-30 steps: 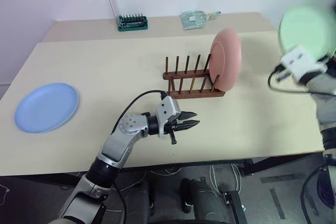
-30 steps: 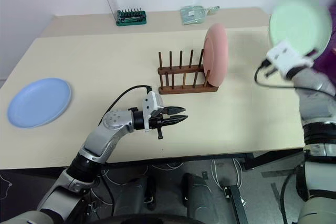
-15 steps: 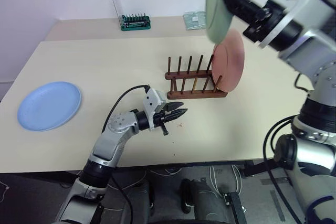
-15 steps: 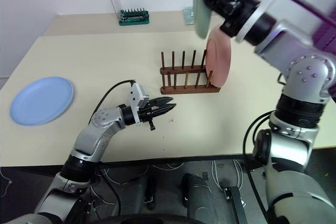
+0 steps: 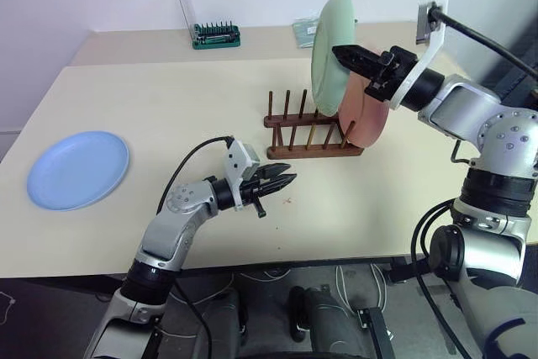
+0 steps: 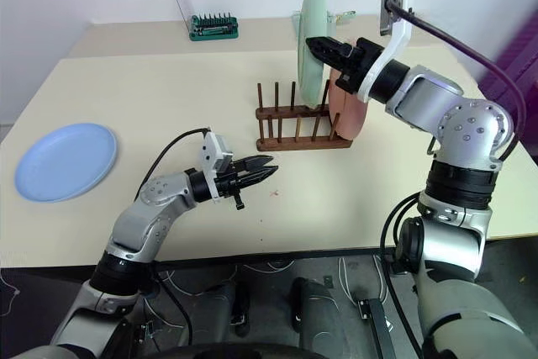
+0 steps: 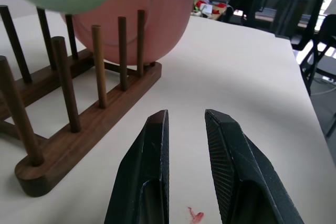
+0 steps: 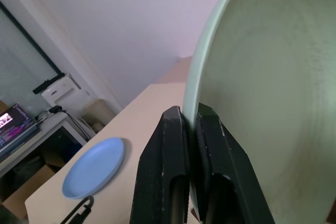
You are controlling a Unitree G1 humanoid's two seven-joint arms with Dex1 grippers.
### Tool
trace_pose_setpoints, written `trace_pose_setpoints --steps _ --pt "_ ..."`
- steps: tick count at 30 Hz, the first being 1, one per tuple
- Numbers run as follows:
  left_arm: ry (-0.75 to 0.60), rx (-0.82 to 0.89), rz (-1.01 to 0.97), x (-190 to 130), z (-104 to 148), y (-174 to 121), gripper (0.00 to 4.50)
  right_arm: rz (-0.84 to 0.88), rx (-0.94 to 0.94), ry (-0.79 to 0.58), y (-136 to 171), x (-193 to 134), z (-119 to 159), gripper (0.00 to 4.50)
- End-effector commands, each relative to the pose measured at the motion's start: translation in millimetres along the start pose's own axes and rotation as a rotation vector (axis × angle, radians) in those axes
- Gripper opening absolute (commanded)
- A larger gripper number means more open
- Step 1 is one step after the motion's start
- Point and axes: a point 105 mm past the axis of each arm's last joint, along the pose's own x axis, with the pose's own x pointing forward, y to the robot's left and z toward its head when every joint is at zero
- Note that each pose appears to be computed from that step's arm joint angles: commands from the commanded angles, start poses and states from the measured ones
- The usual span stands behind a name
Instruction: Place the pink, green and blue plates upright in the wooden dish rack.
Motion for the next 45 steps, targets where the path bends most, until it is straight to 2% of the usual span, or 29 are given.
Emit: trace_pose_setpoints --steps 1,7,10,13,18,21,23,27,31,33,34,36,37,38,39,41,42,44,45 --pt "-0.027 0.026 -0.031 1.7 9.2 -6.7 1.07 -0.001 0.014 -0.005 -2.4 -3.1 2.9 0.03" --pt "-0.028 0.033 -0.04 4.6 10.2 -7.5 1.07 -0.045 0.055 0.02 -13.7 0.7 -7.5 0.03" --pt "-0.028 0.034 -0.042 4.6 10.3 -7.9 1.07 -0.04 0.032 -0.002 -10.7 1.8 -2.2 0.97" --pt "-0.029 0.032 -0.04 4.3 10.4 -7.7 1.07 -0.034 -0.041 -0.028 -2.7 1.9 8.4 2.33" --pt "-0.029 0.033 -0.039 4.6 10.5 -8.0 1.07 -0.036 -0.143 -0.049 6.7 0.9 23.3 2.33" --pt "-0.044 0.051 -0.016 5.4 13.1 -5.2 1.07 -0.062 -0.32 -0.01 11.3 -1.7 24.6 2.33" --pt "-0.084 0.048 0.025 6.6 20.7 2.0 1.07 -0.105 -0.511 -0.001 10.8 -4.2 31.4 2.33" --pt "-0.142 0.02 0.064 7.7 33.5 8.7 1.07 -0.076 -0.557 -0.008 17.7 -3.5 35.4 2.33" --pt "-0.172 0.021 0.108 4.6 38.4 15.3 1.07 -0.057 -0.69 0.005 22.1 1.4 31.2 2.33" --pt "-0.212 0.011 0.223 -3.7 47.9 34.2 1.61 0.023 -0.777 0.023 36.7 5.0 23.1 2.41" --pt "-0.209 0.06 0.361 -12.3 52.9 54.3 1.88 0.067 -0.869 0.056 44.0 6.8 13.7 2.41" --pt "-0.222 0.128 0.775 -50.2 70.5 107.7 2.93 0.155 -1.078 0.16 52.5 11.3 -16.1 2.41" --pt "-0.254 0.105 0.95 -74.0 78.8 126.3 3.32 0.188 -1.123 0.192 54.3 13.4 -28.7 2.41" --pt "-0.276 0.076 1.05 -88.6 82.6 135.4 3.92 0.206 -1.14 0.205 54.9 14.6 -35.4 2.41" --pt "-0.306 0.024 1.257 -124.4 86.1 148.8 4.33 0.214 -1.099 0.191 56.3 19.3 -41.6 2.41" --pt "-0.28 -0.03 1.622 -192.3 80.6 154.3 4.33 0.231 -1.057 0.18 58.2 26.4 -53.7 2.41" --pt "-0.223 -0.021 1.722 -213.5 76.2 149.7 4.33 0.239 -1.043 0.179 57.9 28.8 -58.5 2.41" --pt "-0.151 0.024 1.806 -232.5 74.7 139.9 4.33 0.238 -1.034 0.185 54.6 31.8 -63.2 2.41" --pt "-0.158 -0.012 1.839 -240.4 72.2 134.6 4.33 0.234 -1.029 0.188 52.5 33.2 -64.8 2.41"
